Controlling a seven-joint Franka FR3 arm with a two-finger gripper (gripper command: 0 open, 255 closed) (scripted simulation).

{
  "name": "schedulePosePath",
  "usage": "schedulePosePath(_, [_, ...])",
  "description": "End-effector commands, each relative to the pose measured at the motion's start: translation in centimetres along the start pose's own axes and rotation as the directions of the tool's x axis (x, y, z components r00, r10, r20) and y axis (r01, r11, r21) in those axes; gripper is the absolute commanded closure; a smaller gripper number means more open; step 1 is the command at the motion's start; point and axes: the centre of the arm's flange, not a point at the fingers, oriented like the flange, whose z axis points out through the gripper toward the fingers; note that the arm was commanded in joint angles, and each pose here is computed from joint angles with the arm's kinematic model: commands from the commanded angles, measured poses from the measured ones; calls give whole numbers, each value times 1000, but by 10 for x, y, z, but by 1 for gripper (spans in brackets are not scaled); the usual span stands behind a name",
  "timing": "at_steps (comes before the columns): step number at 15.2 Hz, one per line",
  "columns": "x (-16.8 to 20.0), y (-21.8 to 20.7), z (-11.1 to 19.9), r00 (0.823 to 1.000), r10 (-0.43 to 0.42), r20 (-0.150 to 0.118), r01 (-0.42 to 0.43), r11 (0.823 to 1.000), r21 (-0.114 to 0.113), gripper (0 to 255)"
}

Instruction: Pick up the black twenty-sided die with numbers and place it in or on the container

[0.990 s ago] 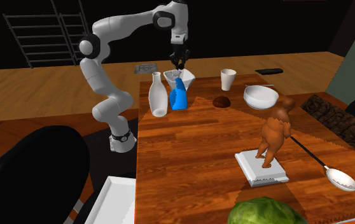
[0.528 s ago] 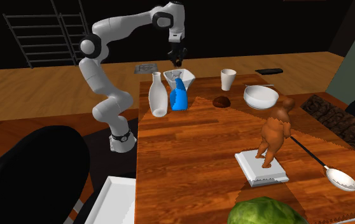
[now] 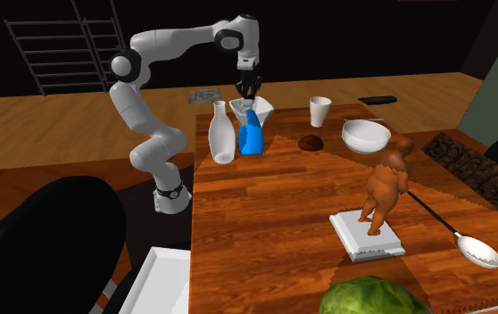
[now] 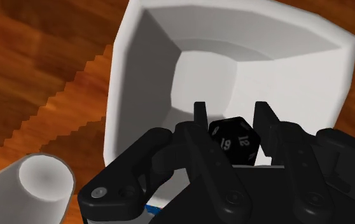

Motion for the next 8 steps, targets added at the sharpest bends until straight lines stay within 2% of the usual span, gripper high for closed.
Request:
schedulePosePath(1, [0,1,11,1000,0,0,0,1000,0,255])
schedulePosePath(8, [1,2,15,1000,0,0,0,1000,0,255])
